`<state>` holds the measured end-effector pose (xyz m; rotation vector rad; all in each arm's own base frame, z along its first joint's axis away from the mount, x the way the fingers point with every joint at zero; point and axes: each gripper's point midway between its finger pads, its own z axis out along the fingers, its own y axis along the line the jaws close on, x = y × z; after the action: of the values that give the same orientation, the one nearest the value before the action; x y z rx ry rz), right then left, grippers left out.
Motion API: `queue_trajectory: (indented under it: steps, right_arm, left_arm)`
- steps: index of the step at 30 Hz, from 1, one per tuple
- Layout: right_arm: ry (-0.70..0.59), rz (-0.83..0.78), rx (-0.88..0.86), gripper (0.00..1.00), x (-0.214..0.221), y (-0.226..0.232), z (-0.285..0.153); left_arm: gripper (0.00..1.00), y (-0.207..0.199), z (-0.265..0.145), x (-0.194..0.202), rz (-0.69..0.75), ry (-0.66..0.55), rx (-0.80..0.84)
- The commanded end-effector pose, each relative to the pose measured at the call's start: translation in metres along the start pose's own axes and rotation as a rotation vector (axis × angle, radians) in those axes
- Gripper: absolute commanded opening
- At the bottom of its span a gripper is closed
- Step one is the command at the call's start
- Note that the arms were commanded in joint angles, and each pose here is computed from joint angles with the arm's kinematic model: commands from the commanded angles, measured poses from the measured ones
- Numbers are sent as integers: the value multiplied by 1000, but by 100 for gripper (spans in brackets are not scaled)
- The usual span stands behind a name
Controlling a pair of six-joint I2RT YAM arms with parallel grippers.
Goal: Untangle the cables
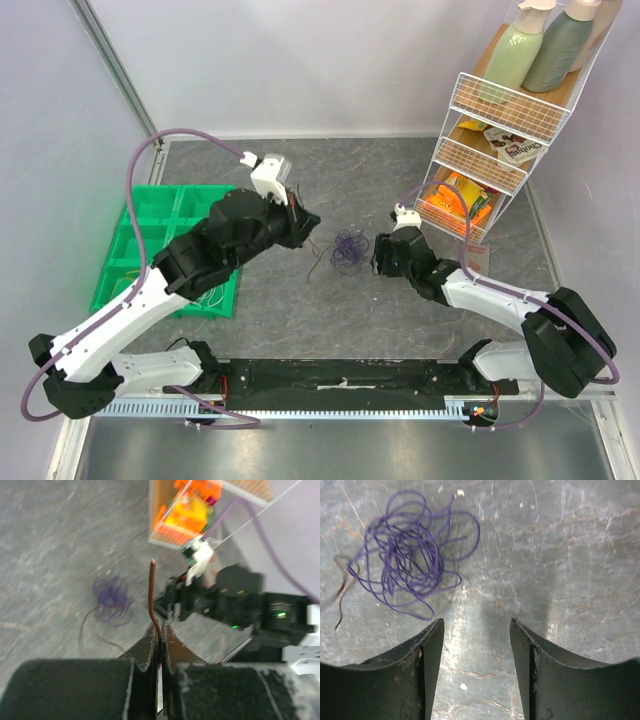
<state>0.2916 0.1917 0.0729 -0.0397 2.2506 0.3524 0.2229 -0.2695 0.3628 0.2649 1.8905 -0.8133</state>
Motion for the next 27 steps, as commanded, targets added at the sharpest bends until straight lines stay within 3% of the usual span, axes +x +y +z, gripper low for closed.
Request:
queue_trajectory:
  steps: [1, 6, 18, 27]
  right_arm:
    - [-31, 5, -71, 63, -3, 10, -2]
    - [-7, -3, -78, 63, 1, 12, 4]
    - [-12, 8, -98, 64, 2, 12, 4]
    - [-18, 8, -112, 64, 2, 11, 2]
  left_arm:
    - [2, 38, -7, 19, -38, -9, -156]
    - [2, 60, 3, 69, -58, 100, -219]
    - [2, 103, 6, 143, -75, 228, -345]
    - [21, 143, 30, 202, -36, 386, -493]
